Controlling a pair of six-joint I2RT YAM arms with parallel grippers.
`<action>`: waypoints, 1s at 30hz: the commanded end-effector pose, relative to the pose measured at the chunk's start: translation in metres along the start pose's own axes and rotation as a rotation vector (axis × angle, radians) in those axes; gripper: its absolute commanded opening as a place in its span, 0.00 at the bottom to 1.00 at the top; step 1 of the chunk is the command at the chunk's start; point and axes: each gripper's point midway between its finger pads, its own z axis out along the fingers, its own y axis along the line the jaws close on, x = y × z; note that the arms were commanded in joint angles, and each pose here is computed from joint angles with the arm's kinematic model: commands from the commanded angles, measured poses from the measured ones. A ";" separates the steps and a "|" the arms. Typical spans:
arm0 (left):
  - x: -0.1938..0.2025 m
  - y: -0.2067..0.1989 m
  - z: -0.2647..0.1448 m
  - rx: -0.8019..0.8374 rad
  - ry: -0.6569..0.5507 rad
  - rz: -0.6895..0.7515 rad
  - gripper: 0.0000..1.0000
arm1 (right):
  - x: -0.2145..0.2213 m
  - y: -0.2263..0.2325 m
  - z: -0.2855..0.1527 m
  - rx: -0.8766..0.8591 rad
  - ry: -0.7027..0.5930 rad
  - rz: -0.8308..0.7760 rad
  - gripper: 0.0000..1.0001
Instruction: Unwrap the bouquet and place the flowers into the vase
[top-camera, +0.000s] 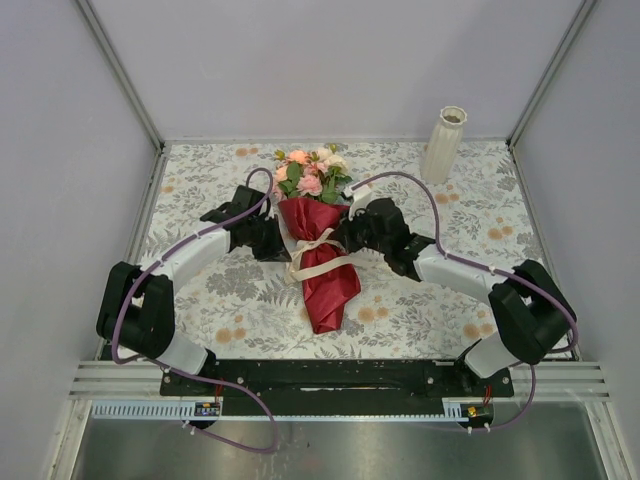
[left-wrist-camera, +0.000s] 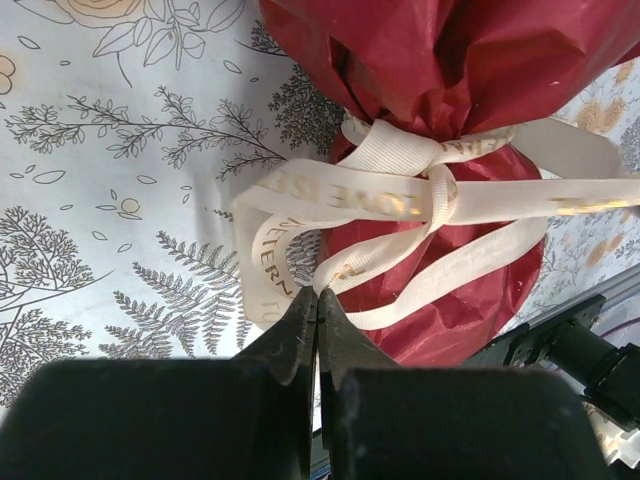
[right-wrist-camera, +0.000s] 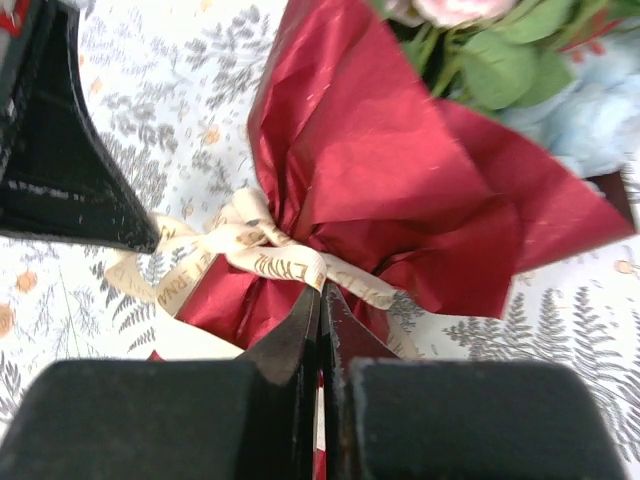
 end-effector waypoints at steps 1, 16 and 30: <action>-0.003 0.009 0.005 -0.044 0.003 -0.023 0.00 | -0.041 -0.027 -0.022 0.130 -0.141 0.071 0.00; -0.003 0.029 0.005 -0.148 -0.023 -0.037 0.00 | -0.027 -0.108 -0.065 0.486 -0.308 0.360 0.00; -0.008 0.048 -0.001 -0.245 -0.046 -0.074 0.00 | -0.027 -0.161 -0.116 0.829 -0.405 0.417 0.00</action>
